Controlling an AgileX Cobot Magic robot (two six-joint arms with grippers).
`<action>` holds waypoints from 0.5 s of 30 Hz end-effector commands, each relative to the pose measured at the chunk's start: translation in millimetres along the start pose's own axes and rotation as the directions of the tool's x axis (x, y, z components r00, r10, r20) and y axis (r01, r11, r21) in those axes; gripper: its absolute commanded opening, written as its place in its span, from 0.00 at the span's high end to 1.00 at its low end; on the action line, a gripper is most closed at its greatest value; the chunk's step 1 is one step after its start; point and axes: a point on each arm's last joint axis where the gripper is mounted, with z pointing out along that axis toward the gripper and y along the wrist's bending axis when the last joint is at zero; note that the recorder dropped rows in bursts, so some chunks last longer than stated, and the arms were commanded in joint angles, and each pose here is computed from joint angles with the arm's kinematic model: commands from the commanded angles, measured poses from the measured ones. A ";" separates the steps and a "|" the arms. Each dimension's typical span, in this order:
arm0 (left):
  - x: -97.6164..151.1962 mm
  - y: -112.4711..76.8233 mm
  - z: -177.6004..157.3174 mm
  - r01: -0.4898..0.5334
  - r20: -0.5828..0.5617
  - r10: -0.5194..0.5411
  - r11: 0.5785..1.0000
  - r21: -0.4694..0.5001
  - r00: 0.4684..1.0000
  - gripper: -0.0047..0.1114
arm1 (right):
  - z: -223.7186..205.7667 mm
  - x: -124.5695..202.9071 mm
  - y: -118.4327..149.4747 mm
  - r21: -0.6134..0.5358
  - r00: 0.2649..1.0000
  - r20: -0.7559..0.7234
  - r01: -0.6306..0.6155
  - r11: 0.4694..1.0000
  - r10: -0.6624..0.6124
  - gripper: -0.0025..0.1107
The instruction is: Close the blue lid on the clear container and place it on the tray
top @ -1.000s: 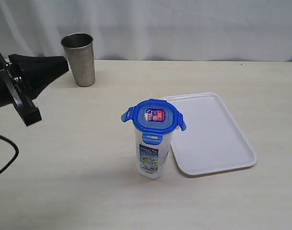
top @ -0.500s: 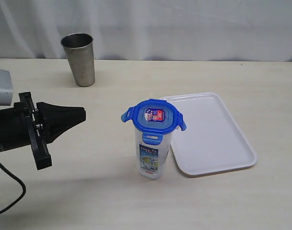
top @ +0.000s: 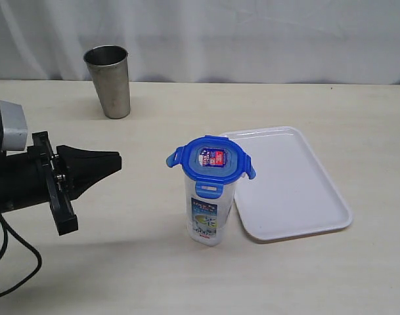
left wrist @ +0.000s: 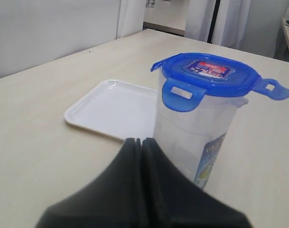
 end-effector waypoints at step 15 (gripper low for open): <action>-0.7 -20.3 19.0 -0.071 0.003 0.071 0.995 0.067 0.997 0.96 | 99.5 31.8 44.6 -0.399 0.840 -0.469 0.076 0.914 -0.274 0.94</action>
